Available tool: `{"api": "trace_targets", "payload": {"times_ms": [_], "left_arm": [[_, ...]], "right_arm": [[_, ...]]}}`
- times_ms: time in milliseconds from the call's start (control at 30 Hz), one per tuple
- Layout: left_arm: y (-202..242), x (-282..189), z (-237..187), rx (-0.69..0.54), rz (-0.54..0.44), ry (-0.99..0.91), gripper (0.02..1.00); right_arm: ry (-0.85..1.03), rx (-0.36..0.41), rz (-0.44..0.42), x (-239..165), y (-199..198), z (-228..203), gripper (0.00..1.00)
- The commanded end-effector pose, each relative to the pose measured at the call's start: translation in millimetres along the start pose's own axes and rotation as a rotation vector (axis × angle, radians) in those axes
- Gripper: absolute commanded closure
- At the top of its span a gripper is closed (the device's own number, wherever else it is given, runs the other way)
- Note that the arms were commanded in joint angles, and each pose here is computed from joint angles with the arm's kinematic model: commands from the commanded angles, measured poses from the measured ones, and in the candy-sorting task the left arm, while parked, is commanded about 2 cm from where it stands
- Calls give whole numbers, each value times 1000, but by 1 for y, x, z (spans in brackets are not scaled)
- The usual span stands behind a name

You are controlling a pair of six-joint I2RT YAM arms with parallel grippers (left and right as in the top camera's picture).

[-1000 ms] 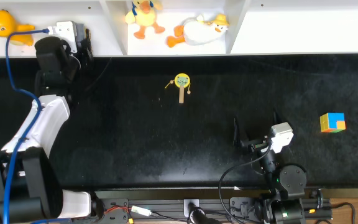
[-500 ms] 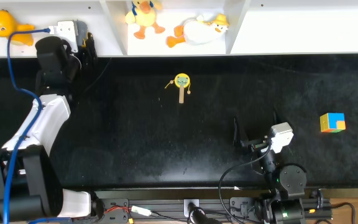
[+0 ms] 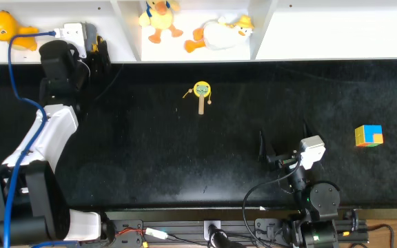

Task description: Store Toys

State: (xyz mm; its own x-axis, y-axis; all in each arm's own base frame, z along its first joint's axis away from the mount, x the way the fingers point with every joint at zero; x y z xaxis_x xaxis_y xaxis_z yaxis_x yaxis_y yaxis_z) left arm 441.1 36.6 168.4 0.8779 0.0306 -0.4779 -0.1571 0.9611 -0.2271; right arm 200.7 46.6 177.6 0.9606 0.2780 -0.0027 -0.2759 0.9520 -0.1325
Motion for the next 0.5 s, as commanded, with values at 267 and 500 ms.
{"api": "trace_targets", "payload": {"times_ms": [267, 500], "left_arm": [[-14, -67, 35, 8, -26, -39, 18], [-15, -112, 27, 2, -8, 39, 18]], "right_arm": [[1, 5, 4, 0, 2, -3, 5], [1, 5, 4, 0, 1, -3, 7]]}}
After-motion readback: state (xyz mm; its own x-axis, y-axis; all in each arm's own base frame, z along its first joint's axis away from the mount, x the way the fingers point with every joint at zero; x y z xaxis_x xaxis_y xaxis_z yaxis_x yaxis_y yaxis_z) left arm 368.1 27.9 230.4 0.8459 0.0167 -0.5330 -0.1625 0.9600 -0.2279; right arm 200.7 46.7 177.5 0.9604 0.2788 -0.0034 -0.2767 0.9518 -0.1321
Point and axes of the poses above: each gripper's point midway between its finger pads, its own x axis out along the fingers, its own y axis along the line the jaws close on, z = x × y, the point moved 4 cm from there along -x, back along the fingers, and after that the axes turned 14 degrees about -x, right-handed, at the moved point
